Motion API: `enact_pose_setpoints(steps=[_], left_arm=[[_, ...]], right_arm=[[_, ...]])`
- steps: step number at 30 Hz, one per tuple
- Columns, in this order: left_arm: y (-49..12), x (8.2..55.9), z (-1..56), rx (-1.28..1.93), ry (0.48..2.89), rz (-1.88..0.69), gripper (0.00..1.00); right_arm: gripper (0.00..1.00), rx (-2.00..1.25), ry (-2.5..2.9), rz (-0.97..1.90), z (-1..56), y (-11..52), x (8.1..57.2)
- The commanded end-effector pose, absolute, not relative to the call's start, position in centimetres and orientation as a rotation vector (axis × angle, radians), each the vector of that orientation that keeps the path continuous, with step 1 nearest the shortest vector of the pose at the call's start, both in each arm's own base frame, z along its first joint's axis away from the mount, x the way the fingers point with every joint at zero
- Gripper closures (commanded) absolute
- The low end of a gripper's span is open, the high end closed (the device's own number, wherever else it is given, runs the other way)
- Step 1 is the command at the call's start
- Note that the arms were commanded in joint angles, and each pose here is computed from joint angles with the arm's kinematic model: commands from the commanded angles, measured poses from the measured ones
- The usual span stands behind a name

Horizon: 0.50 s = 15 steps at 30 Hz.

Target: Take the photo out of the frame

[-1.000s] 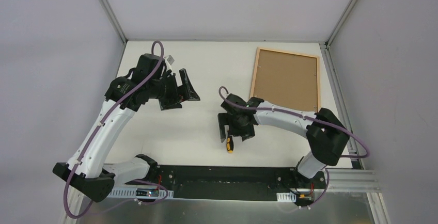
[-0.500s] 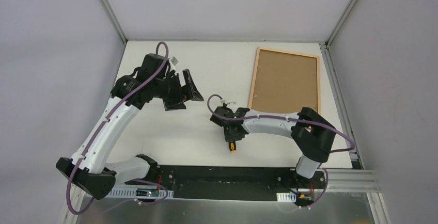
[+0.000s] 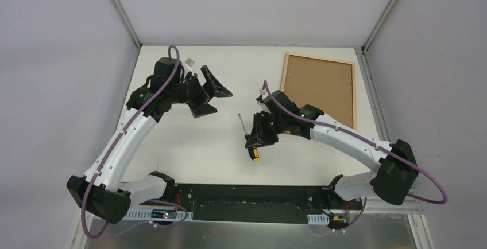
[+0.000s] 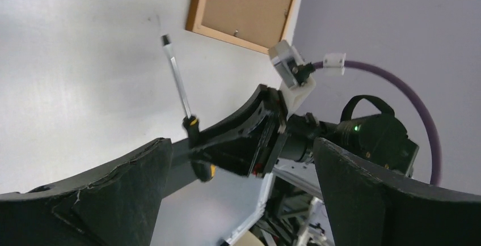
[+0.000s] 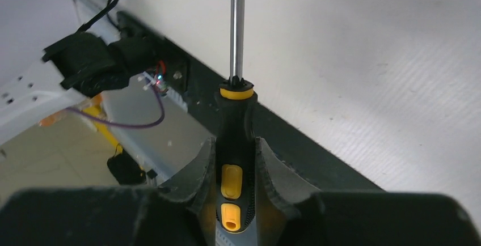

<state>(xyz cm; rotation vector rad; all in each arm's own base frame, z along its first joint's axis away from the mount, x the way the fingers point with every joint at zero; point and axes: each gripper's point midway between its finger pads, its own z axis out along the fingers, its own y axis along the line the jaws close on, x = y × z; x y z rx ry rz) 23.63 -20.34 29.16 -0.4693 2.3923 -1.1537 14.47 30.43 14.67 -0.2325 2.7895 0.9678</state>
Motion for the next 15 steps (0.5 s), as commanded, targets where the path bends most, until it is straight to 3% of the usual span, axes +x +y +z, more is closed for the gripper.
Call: enact_pose_setpoints(steps=[1,15], left_arm=[[-23.8,25.4,31.4,-0.484,2.341,-1.433,0.01],[-27.2,25.1,26.7,-0.658,2.530,-1.427,0.05]], right_arm=[[1.00,-0.412,2.694,1.278,21.0,32.3,12.3],[1.00,-0.314,2.490,1.285,27.1,32.6,15.6]])
